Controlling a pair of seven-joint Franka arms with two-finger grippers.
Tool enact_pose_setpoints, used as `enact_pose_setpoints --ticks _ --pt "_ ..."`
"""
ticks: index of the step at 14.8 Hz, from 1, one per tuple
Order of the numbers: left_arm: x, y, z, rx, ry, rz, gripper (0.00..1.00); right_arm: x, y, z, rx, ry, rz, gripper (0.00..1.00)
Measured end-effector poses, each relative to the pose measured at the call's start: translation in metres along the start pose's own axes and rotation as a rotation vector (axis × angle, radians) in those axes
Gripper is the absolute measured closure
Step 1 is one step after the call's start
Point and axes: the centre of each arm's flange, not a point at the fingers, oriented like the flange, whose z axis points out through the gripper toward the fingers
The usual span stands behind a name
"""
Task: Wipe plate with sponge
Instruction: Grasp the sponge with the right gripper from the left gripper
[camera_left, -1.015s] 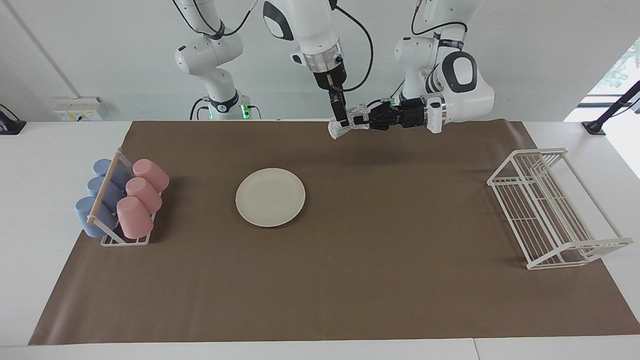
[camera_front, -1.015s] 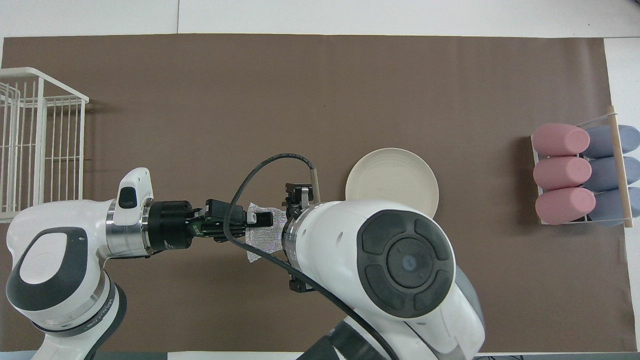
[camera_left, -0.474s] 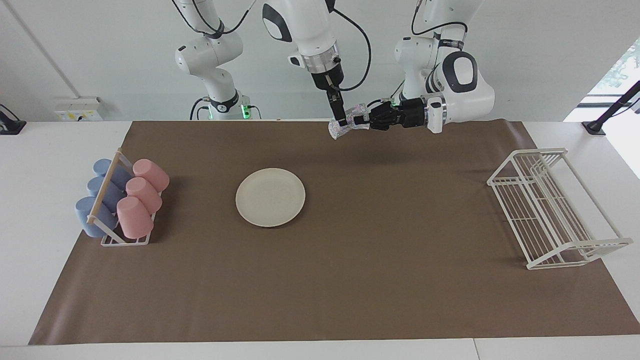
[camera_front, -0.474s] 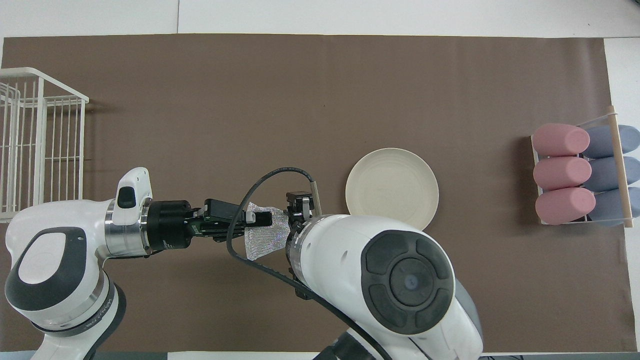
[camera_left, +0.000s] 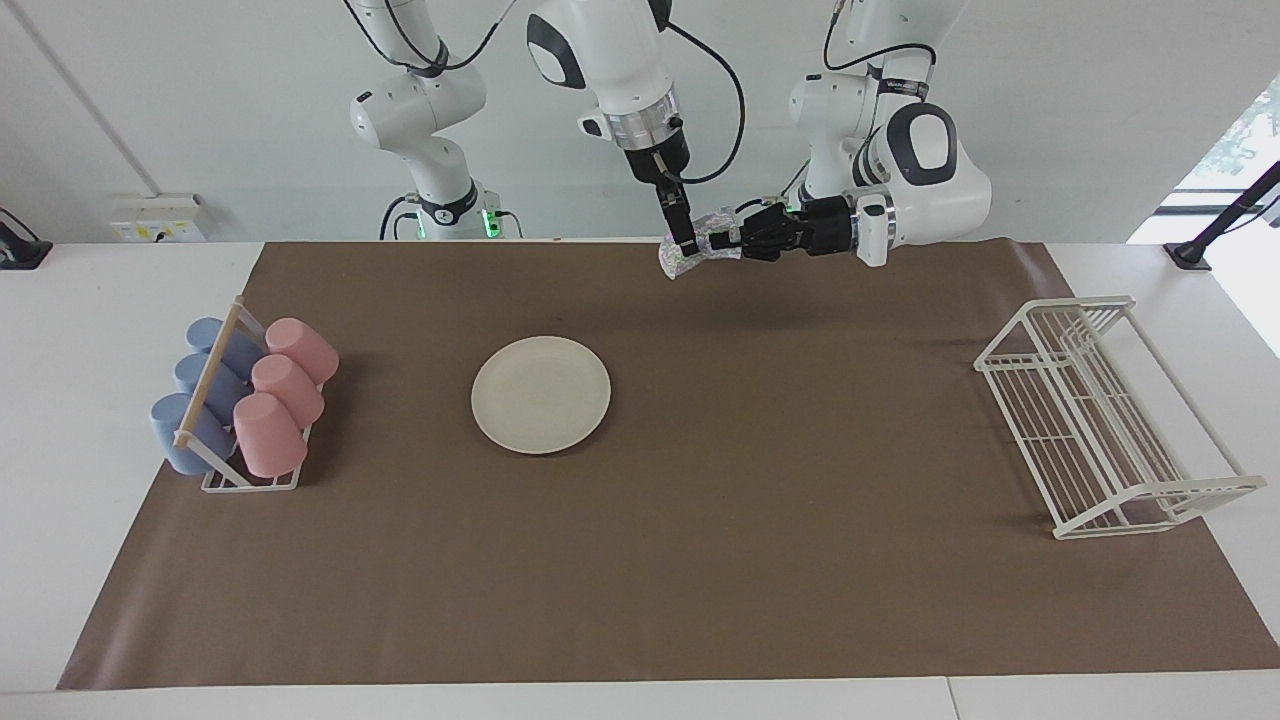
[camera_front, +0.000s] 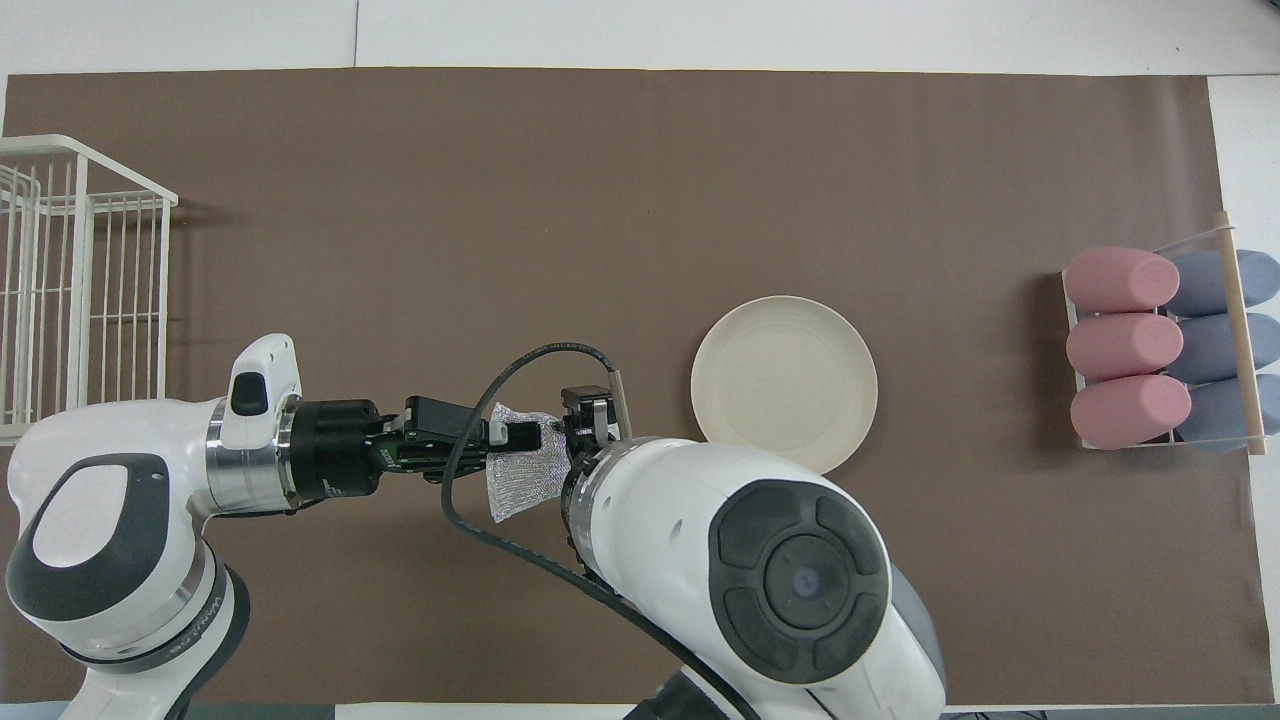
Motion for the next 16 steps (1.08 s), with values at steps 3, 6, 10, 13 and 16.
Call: enact_pose_setpoints --ticks 3,6,10,13,16 --pt "0.0007 -0.0001 -0.0015 -0.001 0.003 -0.001 0.95 -0.0025 0.0004 0.0022 0.021 -0.013 -0.018 0.03" --pt "0.0000 -0.0028 -0.0013 -0.001 -0.001 -0.006 0.95 -0.0003 -0.0022 0.0020 0.033 -0.017 -0.093 0.32" --pt "-0.0030 -0.0070 -0.0001 -0.001 -0.014 -0.014 0.95 0.0017 -0.0056 0.0001 0.047 -0.022 -0.126 0.74" --pt "-0.0048 -0.0074 0.0003 -0.001 -0.017 -0.013 0.95 0.0017 -0.0060 -0.0002 0.050 -0.023 -0.144 0.90" --pt "-0.0048 -0.0071 -0.0004 -0.002 -0.016 -0.013 0.89 0.0015 -0.0053 0.0006 0.048 -0.021 -0.149 0.90"
